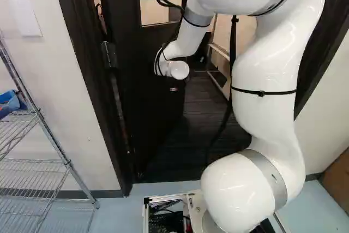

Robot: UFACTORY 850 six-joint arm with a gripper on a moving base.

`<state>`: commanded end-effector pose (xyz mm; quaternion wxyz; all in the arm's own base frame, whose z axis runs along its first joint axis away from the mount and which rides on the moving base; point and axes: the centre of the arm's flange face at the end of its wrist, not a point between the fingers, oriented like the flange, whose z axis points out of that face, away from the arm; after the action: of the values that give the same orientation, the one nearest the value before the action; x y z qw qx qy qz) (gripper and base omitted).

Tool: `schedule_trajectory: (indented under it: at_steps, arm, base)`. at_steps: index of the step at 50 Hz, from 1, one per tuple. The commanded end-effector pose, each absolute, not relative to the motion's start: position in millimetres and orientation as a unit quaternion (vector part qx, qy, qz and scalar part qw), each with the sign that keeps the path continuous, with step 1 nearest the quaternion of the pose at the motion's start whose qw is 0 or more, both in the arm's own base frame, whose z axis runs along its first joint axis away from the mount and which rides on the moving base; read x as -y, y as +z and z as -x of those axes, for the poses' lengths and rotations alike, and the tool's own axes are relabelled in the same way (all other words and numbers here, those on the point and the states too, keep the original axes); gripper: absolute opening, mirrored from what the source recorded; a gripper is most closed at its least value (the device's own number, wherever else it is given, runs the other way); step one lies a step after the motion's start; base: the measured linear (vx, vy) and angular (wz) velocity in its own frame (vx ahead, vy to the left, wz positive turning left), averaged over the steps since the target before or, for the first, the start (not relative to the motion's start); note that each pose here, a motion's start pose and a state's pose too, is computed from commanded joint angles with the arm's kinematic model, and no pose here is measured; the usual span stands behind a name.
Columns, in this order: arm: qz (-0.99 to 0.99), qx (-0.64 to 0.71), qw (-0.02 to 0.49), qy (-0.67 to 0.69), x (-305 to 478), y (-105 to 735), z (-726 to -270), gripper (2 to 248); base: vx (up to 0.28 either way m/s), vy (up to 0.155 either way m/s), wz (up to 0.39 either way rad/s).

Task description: Open the door and move inside

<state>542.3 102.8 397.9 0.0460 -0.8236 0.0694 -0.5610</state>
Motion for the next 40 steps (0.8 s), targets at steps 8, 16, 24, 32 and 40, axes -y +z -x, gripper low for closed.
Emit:
schedule_trajectory:
  at_steps: [8, 16, 24, 32, 40]
  arm:
    - [0.822, -0.065, 0.050, -0.563, -111.0, 396.9, -551.4, 247]
    - [0.821, -0.059, 0.054, -0.565, -119.5, 396.0, -559.9, 247]
    - [0.820, -0.049, 0.058, -0.567, -128.4, 395.1, -567.2, 247]
    - [0.819, -0.038, 0.062, -0.569, -137.3, 394.3, -573.8, 247]
    - [0.818, -0.027, 0.066, -0.571, -146.4, 393.4, -580.3, 247]
  base:
    - [0.000, 0.000, 0.000]
    - [0.000, 0.000, 0.000]
    - [0.000, 0.000, 0.000]
    - [0.000, 0.000, 0.000]
    - [0.000, 0.000, 0.000]
